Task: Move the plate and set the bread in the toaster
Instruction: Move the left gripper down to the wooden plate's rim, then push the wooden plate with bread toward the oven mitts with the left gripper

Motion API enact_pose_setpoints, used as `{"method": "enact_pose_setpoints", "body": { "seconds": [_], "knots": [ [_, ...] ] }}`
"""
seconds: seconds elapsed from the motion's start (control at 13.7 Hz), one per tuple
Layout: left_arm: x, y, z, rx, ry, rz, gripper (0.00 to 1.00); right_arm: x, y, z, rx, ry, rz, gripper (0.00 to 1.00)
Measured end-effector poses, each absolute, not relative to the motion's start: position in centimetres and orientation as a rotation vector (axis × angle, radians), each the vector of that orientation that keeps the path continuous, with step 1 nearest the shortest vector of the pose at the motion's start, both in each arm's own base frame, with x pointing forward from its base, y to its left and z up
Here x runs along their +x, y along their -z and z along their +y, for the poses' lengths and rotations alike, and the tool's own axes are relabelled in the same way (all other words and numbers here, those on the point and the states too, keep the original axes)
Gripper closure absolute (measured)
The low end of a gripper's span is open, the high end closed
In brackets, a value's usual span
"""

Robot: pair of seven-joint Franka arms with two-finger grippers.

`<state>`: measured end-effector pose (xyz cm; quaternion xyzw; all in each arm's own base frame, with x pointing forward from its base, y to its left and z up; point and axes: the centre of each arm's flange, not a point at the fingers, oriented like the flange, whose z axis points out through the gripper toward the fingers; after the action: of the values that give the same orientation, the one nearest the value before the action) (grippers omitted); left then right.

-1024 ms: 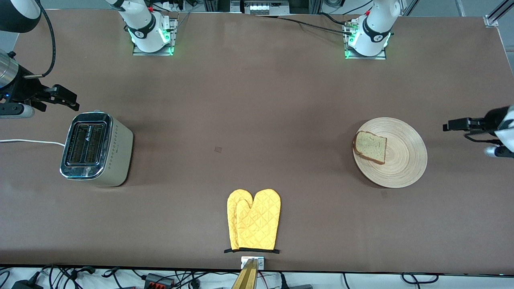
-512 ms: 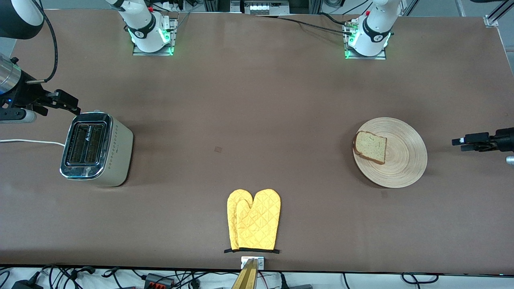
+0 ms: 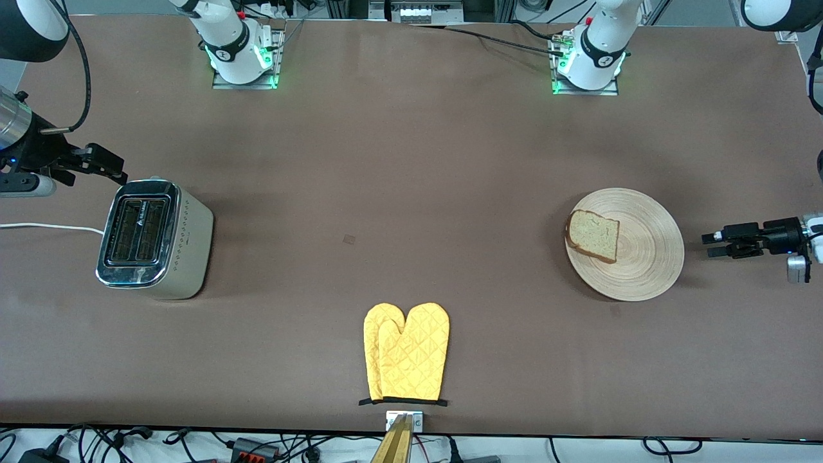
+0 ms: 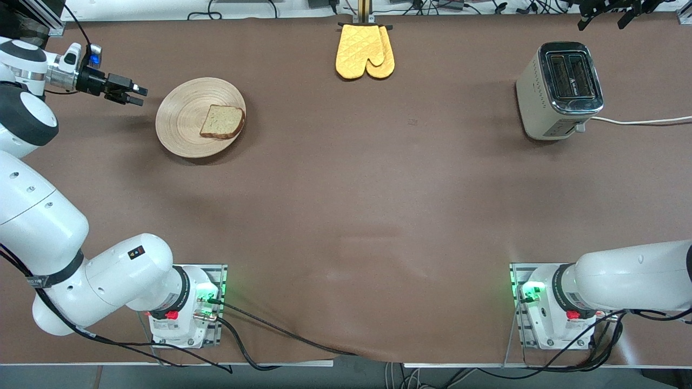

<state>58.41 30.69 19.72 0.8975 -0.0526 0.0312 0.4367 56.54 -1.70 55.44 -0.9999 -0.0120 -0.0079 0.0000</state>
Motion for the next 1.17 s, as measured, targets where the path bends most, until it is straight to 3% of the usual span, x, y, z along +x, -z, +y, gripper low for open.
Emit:
{"method": "enact_pose_setpoints", "body": {
  "seconds": [0.22, 0.29, 0.51, 0.59, 0.66, 0.73, 0.88, 0.95, 1.17],
  "knots": [
    [58.1, -17.3, 30.3, 2.209, -0.049, -0.118, 0.13, 56.9, -56.0, -1.9, -3.142, 0.097, -0.033, 0.00],
    [58.0, -16.5, 30.0, 2.200, -0.037, -0.115, 0.13, 57.1, -56.2, -1.9, -3.142, 0.122, -0.033, 0.00],
    [58.1, -14.4, 28.4, 2.177, 0.002, -0.123, 0.44, 57.1, -56.1, -1.9, -3.142, 0.129, -0.033, 0.00],
    [58.1, -13.4, 27.9, 2.168, 0.018, -0.121, 0.52, 57.1, -56.1, -1.9, -3.142, 0.127, -0.033, 0.00],
    [57.8, -12.3, 27.5, 2.158, 0.034, -0.115, 0.52, 57.1, -56.0, -1.9, -3.142, 0.122, -0.033, 0.00],
    [57.6, -11.3, 27.4, 2.149, 0.047, -0.108, 0.59, 57.0, -55.8, -1.9, -3.142, 0.117, -0.033, 0.00],
    [57.2, -10.6, 27.4, 2.132, 0.056, -0.089, 0.82, 57.0, -55.6, -1.9, -3.142, 0.109, -0.032, 0.00],
    [57.3, -10.9, 27.4, 2.120, 0.066, -0.067, 0.89, 57.0, -55.6, -1.9, -3.142, 0.108, -0.032, 0.00],
    [57.4, -11.2, 27.3, 2.111, 0.127, 0.022, 0.88, 57.0, -55.4, -1.9, -3.142, 0.103, -0.032, 0.00]
  ]
}}
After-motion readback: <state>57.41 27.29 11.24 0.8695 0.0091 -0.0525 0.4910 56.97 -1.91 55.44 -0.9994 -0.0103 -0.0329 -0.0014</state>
